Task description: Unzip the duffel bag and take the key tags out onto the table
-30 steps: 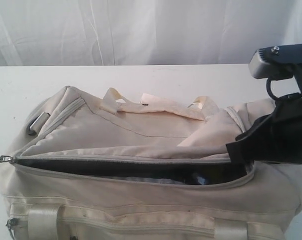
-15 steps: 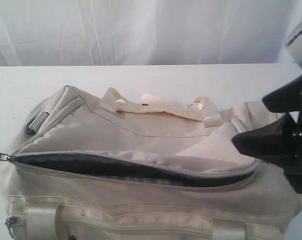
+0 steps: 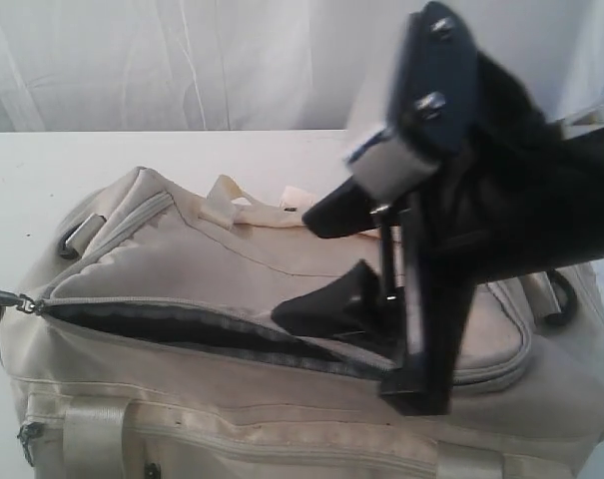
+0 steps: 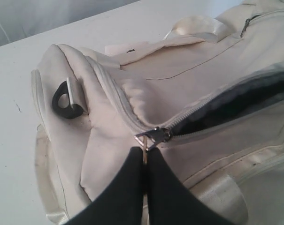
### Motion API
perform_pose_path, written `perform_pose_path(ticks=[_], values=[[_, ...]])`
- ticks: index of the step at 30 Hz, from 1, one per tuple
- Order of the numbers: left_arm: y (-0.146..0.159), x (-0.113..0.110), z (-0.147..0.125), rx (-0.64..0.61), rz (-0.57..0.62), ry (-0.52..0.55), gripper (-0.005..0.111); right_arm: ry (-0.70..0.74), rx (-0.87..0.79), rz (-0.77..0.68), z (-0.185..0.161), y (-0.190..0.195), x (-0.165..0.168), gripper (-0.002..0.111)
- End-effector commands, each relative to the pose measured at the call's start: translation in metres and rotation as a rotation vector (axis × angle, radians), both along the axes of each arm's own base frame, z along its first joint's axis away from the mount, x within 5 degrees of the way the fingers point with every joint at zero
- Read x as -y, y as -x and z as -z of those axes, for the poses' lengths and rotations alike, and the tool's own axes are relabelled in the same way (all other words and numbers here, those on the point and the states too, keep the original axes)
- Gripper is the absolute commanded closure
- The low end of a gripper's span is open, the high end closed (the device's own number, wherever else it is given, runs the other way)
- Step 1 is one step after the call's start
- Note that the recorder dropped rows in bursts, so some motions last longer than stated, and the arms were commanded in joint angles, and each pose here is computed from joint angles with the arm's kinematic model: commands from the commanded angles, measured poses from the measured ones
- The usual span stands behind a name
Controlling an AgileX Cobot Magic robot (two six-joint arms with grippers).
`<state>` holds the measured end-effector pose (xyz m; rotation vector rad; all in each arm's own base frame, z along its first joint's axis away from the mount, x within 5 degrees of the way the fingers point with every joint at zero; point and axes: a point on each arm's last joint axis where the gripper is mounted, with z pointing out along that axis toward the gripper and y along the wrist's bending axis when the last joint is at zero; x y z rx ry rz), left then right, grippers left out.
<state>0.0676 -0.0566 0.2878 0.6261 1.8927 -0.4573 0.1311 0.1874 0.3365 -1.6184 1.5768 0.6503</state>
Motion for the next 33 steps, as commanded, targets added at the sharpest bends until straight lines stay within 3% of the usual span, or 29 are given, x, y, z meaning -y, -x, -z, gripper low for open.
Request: perform_pose_path(ticks=[1,4,10,14,19,22,27,33], values=[[0.000,-0.001,-0.008,0.055,0.014,0.022,0.107,-0.043,0.138,0.011,0.016,-0.009,-0.043,0.045],[0.000,-0.001,-0.008,0.056,0.017,0.024,0.107,-0.074,0.194,0.071,0.028,-0.013,-0.068,0.045],[0.000,-0.001,-0.008,0.056,0.021,0.029,0.107,-0.037,0.229,-0.003,0.053,-0.002,-0.114,0.046],[0.001,0.000,-0.009,0.061,0.031,0.037,0.107,-0.072,0.253,-0.025,0.047,0.003,-0.134,0.068],[-0.001,-0.002,-0.010,0.103,0.015,0.009,0.107,-0.068,0.243,-0.051,0.047,0.007,-0.139,0.107],[-0.006,-0.008,-0.011,0.155,-0.045,-0.053,0.107,-0.039,0.217,-0.106,0.048,0.013,-0.137,0.108],[-0.012,-0.021,-0.008,0.133,-0.197,-0.112,0.107,-0.044,0.227,-0.147,0.039,0.018,-0.131,0.108],[-0.013,-0.020,-0.013,0.187,-0.195,-0.087,0.107,-0.061,0.241,-0.178,0.028,0.023,-0.124,0.108]])
